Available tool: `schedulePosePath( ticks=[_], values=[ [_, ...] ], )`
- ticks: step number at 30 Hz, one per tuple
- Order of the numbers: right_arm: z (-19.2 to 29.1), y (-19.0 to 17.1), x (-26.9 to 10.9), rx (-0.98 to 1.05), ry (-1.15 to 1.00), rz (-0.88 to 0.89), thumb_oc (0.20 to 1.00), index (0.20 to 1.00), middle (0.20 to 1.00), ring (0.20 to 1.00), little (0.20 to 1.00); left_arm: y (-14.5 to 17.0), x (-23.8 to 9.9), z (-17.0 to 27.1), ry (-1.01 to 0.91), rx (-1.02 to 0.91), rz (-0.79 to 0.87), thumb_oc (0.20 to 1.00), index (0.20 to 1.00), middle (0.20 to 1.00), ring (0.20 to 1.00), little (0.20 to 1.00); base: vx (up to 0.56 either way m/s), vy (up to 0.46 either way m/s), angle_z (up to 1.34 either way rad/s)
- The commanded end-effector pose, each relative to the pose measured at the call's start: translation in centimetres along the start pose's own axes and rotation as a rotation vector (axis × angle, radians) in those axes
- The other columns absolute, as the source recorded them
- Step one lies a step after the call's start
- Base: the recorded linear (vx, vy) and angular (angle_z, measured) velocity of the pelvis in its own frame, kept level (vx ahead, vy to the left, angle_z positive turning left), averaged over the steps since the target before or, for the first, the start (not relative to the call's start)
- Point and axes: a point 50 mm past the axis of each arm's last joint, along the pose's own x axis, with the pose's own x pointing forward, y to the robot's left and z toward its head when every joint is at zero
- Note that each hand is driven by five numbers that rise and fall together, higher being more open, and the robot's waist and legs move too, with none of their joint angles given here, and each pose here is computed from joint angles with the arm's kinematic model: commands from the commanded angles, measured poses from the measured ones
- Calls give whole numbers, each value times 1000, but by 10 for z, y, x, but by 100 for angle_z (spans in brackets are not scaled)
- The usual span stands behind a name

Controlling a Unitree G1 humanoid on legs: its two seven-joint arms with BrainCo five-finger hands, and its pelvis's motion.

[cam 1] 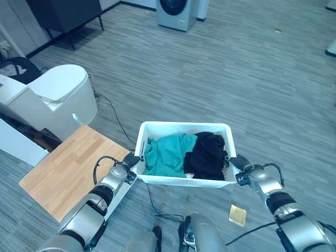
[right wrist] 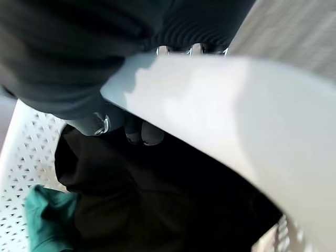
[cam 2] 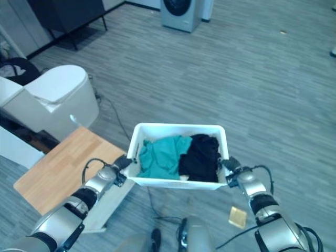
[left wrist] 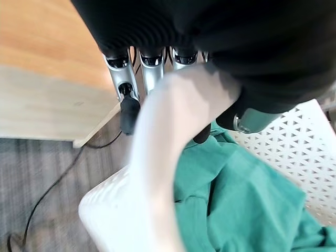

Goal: Grab the laundry basket,head to the washer,open it,put in the laundry and shut it.

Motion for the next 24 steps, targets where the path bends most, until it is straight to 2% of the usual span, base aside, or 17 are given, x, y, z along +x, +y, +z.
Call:
schedulePosePath(
  ticks=[1,4,8,14,20,24],
  values=[
    [25,-38,-8,-21,-118,-89,200,200,200,200,200,16,4,30,-101,-24,62,200,200,200,200,200,1234,-580,38],
    [25,-23,-4,-51,-115,-38,200,200,200,200,200,11,3,10,-45,-27,65,200,200,200,200,200,924,-502,86],
    [25,-20,-7,-58,-134,-32,200,200,200,200,200,5,2,-1,-18,-42,52,200,200,200,200,200,407,-315,38],
    [35,-22,-8,-7,-183,-62,200,200,200,200,200,9,3,21,-75,-44,57,200,200,200,200,200,228,-364,35],
    [27,-25,-16,17,-203,-84,200,200,200,200,200,-6,6,49,-149,-12,17,200,200,200,200,200,219,-45,24],
    [18,-23,-16,39,-188,-103,200,200,200,200,200,-8,6,48,-152,12,6,200,200,200,200,200,318,66,-9]
  ],
)
